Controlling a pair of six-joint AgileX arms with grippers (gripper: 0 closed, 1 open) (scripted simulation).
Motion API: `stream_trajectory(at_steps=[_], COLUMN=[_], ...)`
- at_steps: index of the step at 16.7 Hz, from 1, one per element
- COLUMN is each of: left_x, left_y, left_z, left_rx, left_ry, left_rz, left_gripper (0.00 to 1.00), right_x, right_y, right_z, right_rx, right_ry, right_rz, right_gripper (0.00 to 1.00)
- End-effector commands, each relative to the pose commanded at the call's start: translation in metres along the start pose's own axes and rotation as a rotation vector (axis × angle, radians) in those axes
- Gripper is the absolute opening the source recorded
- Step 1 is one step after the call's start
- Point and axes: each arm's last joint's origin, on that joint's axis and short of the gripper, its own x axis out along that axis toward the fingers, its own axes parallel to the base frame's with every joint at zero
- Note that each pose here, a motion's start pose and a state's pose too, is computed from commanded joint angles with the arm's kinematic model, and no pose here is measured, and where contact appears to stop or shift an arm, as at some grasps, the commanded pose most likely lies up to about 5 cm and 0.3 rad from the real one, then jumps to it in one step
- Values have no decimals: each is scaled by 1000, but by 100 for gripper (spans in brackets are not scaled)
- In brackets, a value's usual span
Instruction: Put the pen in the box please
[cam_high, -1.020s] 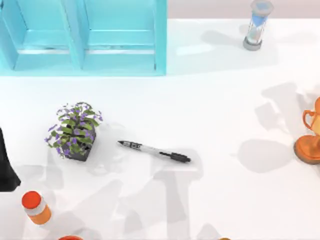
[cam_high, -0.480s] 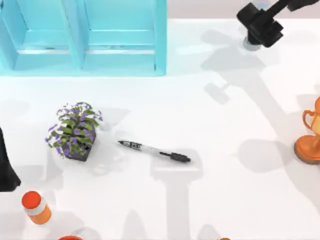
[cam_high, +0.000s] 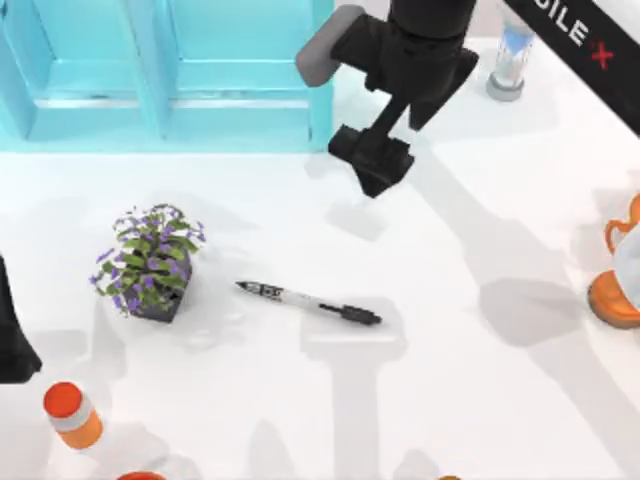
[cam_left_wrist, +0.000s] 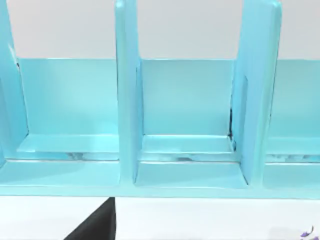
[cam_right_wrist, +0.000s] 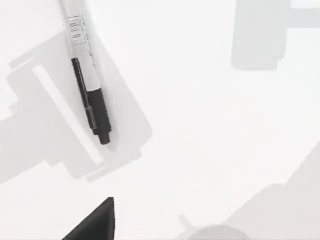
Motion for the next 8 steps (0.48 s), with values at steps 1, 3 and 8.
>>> stream_trajectory(at_steps=[1,3,8], left_x=[0,0,0], left_y=[0,0,0], left_z=[0,0,0], left_rx=[0,0,0], left_ry=[0,0,0], left_rz=[0,0,0], left_gripper=[100,100,100], right_x=[13,37,78], right_y=[6,18,42], right_z=[8,21,40], right_rx=[-30,-83,-169], right_ry=[20,56,110], right_rz=[25,71,151], right_gripper=[100,100,100])
